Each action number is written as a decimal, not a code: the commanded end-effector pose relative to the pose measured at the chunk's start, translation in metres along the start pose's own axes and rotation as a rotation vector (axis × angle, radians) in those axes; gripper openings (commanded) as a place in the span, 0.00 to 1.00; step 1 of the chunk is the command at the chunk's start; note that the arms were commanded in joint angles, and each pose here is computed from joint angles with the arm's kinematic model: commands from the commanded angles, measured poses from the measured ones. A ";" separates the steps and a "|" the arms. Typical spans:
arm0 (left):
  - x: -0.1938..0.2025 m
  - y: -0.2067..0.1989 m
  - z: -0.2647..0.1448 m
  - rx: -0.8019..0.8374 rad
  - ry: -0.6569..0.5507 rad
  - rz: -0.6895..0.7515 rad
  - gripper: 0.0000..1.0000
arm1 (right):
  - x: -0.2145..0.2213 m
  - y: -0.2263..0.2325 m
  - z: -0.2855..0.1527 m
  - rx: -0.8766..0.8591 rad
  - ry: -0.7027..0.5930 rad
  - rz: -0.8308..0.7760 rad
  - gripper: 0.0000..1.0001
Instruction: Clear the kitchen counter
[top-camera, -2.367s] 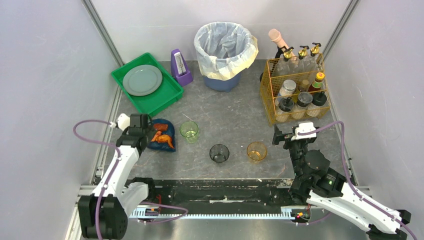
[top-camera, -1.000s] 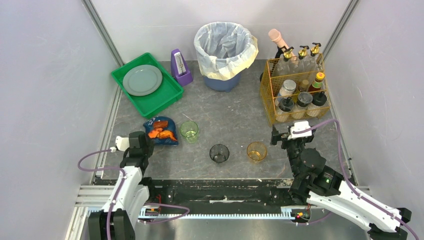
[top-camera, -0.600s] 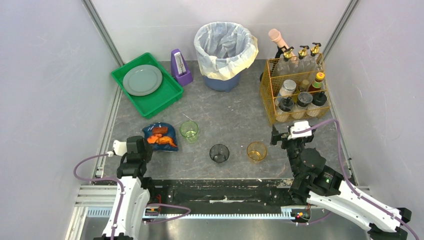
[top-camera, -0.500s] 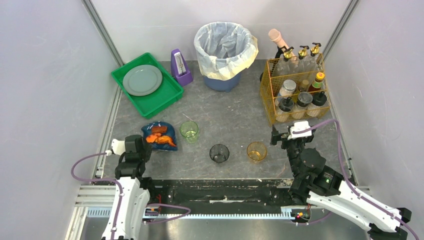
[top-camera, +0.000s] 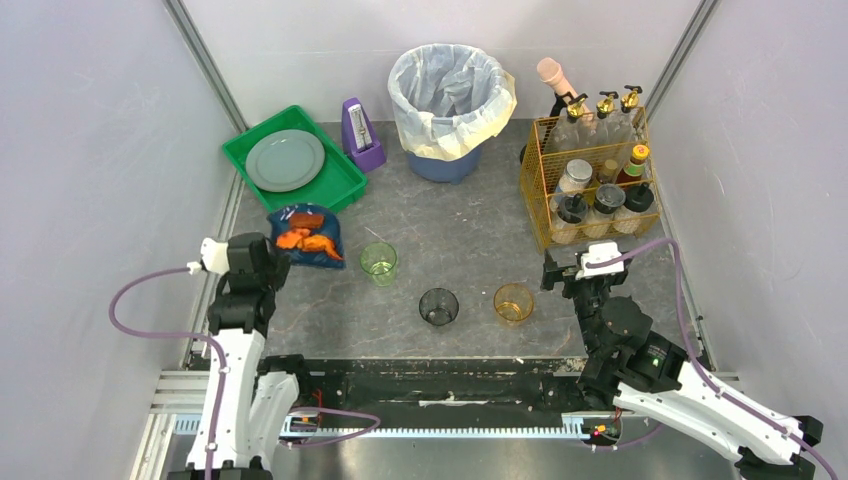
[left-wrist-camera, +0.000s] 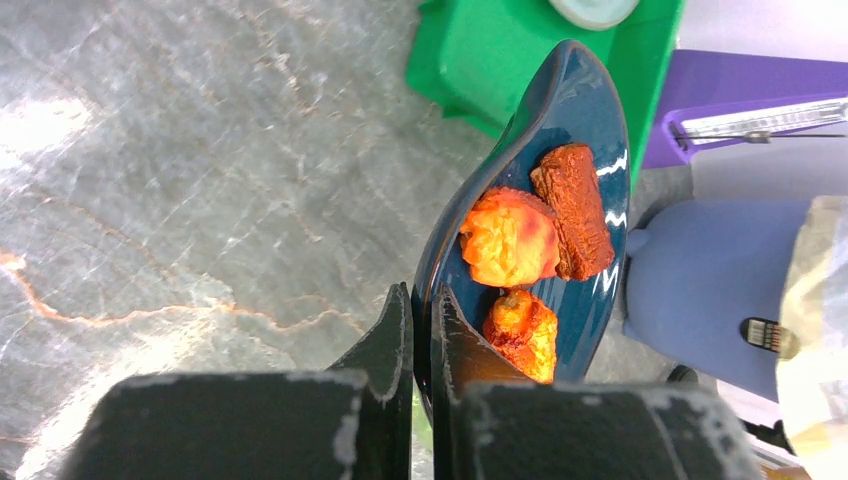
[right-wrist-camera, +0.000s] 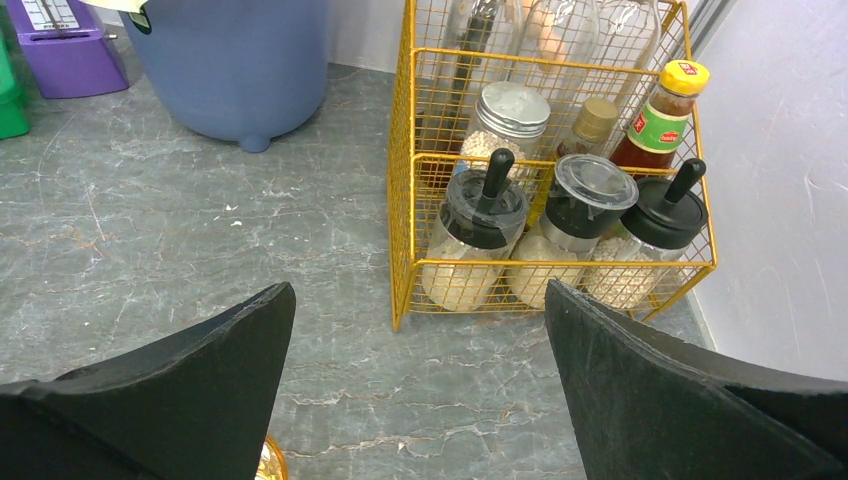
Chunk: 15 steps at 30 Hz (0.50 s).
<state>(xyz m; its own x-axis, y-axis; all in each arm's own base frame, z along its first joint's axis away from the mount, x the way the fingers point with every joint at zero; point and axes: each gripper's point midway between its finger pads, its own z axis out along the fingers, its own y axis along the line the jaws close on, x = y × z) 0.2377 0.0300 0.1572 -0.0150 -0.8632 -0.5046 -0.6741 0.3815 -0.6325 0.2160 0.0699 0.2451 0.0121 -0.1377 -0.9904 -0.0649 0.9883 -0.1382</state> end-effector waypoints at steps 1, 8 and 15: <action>-0.053 -0.100 -0.029 0.264 -0.093 -0.044 0.02 | -0.015 -0.003 -0.001 0.004 -0.036 0.054 0.98; -0.059 -0.177 -0.023 0.352 0.024 0.017 0.02 | -0.014 -0.004 -0.001 0.007 -0.034 0.051 0.98; -0.062 -0.261 -0.018 0.480 0.135 0.052 0.02 | -0.012 -0.006 -0.001 0.024 -0.027 0.039 0.98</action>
<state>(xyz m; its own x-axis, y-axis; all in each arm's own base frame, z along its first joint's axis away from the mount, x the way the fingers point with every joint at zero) 0.3599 0.0027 0.2622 -0.1921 -0.8672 -0.4595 -0.5523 0.4825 -0.6798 0.2157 0.0692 0.2458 0.0141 -0.1345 -0.9908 -0.0631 0.9888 -0.1352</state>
